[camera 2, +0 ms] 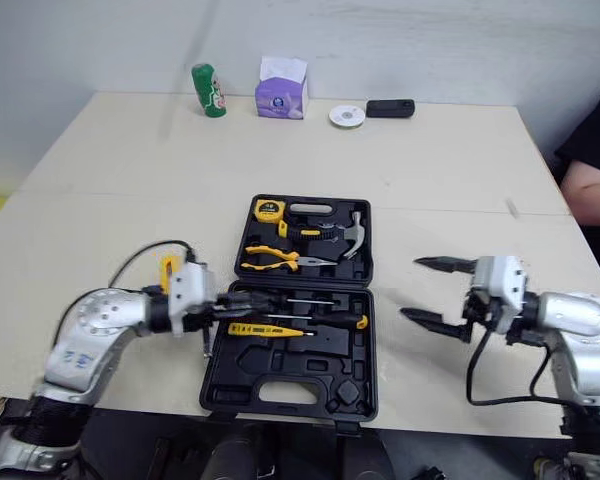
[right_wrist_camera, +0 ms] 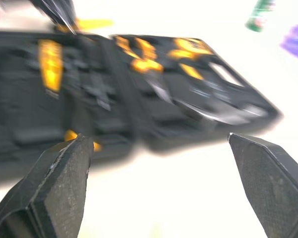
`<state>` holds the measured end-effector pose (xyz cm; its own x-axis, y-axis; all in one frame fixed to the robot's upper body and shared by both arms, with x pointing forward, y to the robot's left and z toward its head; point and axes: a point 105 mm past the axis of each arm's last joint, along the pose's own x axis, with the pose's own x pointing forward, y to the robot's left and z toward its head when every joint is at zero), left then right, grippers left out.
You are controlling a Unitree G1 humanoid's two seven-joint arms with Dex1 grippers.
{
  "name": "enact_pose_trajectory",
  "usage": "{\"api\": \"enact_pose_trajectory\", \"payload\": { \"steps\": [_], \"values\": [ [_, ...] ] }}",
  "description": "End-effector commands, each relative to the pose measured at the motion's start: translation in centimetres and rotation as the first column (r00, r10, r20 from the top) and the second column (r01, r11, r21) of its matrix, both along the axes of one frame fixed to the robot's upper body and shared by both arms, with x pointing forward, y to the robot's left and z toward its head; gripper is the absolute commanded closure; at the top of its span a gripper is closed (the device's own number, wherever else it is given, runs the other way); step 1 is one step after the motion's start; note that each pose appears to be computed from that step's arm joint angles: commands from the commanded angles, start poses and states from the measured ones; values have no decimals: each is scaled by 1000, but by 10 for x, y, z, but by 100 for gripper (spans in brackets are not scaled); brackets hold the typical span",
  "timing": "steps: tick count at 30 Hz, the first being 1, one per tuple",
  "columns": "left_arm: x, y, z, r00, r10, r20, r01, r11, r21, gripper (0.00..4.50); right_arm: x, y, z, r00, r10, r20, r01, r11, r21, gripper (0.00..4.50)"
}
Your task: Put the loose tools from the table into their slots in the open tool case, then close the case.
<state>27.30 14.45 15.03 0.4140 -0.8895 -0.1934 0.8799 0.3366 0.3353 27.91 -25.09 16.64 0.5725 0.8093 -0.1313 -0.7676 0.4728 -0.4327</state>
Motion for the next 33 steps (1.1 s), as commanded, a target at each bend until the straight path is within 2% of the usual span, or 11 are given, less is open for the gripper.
{"api": "enact_pose_trajectory", "payload": {
  "steps": [1, 4, 7, 8, 10, 12, 14, 19, 22, 25, 33],
  "values": [
    [-4, 36, 21, 993, 107, 55, -106, 994, -35, 307, 3, -53, 19, 967, -222, 120, 220, 975, 35, 0],
    [1, 99, 24, 934, 352, 66, -350, 936, -37, 167, -2, -90, 19, 916, -362, 171, 364, 931, 16, 0],
    [-5, 161, 25, 813, 576, 90, -572, 818, -63, 26, -13, -129, 14, 830, -513, 217, 522, 852, 18, 0],
    [-9, 182, 25, 752, 652, 99, -647, 758, -80, 5, -18, -144, 11, 784, -581, 217, 588, 808, 39, 0],
    [-18, 207, 24, 668, 736, 112, -729, 677, -102, 5, -27, -164, 6, 722, -661, 205, 663, 746, 68, 0],
    [-44, 257, 13, 468, 880, 83, -872, 475, -119, 5, -55, -200, -11, 586, -795, 160, 793, 602, 87, 0],
    [-67, 285, 5, 332, 942, 54, -930, 336, -148, 5, -76, -220, -22, 489, -862, 137, 862, 501, 81, 0],
    [-110, 331, -5, 56, 997, 52, -983, 65, -172, 5, -114, -250, -32, 306, -944, 124, 946, 316, 77, 0],
    [-142, 365, -5, -204, 979, -3, -948, -198, -249, 5, -134, -262, -40, 212, -971, 109, 973, 221, 70, 0],
    [-152, 368, -12, -240, 970, -43, -934, -243, -261, 5, -142, -266, -44, 174, -980, 99, 981, 181, 71, 0],
    [-130, 355, -13, -151, 988, -28, -959, -154, -240, 5, -119, -251, -49, 259, -962, 86, 960, 267, 90, 0]
  ]
}}
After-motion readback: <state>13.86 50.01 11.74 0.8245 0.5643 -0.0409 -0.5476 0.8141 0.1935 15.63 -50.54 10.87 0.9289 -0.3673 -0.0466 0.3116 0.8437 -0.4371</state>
